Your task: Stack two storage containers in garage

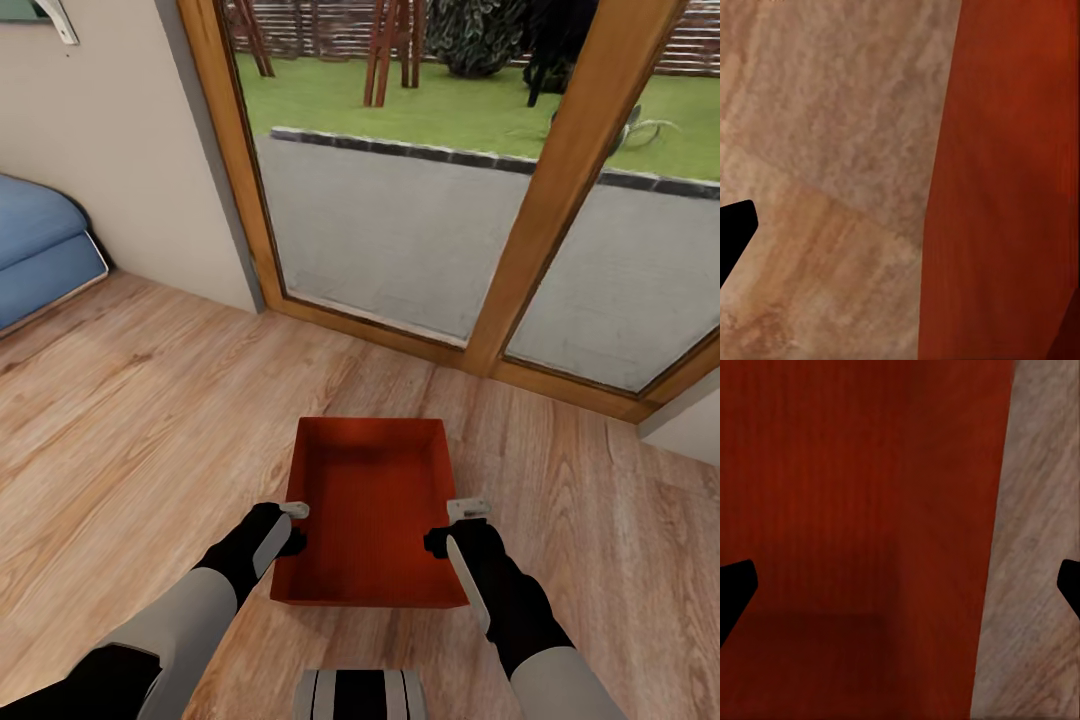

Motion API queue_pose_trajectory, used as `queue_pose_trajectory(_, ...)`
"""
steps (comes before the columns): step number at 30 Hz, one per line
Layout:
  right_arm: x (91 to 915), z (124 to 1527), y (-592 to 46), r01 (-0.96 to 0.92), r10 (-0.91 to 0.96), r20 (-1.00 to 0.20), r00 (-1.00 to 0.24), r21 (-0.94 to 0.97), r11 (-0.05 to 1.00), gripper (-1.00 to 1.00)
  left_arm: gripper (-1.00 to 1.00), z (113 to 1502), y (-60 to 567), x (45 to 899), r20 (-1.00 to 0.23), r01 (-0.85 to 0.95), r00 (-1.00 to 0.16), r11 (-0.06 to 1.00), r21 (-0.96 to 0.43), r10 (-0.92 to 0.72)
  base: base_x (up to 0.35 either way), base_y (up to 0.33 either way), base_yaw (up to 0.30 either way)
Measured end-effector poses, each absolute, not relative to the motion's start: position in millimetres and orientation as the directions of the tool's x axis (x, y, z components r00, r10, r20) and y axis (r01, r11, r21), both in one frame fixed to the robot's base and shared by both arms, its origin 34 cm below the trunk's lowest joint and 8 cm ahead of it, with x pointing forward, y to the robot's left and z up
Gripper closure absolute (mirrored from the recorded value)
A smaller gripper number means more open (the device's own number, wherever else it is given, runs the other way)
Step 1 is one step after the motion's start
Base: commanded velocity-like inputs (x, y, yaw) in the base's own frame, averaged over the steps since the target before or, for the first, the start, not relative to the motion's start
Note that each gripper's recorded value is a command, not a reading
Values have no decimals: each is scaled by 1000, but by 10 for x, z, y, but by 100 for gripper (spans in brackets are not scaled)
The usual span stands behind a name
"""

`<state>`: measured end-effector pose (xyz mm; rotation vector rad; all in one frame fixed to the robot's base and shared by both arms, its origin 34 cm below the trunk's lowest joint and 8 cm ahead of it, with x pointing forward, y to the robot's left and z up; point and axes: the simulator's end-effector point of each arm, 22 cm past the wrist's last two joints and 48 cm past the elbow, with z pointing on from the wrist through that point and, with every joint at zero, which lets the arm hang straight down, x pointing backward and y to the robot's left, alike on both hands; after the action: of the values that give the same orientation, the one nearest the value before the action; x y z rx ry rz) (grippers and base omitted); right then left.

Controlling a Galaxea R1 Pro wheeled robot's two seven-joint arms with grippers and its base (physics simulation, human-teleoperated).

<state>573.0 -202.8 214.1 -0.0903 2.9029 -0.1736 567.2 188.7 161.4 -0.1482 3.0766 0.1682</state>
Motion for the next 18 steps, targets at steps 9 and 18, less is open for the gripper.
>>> queue_pose_trajectory(9,5744,2074,-2065,-54,-80,-202,-976,-132,990,-100,-100,1615,1879,5675,-63,-99,-994,990,104,-93,0,0,0)
queue_pose_trajectory(18,5655,1914,-2066,-58,-80,-172,-982,-130,990,-100,-100,1525,1871,5607,-13,-68,-998,992,107,-67,0,0,0)
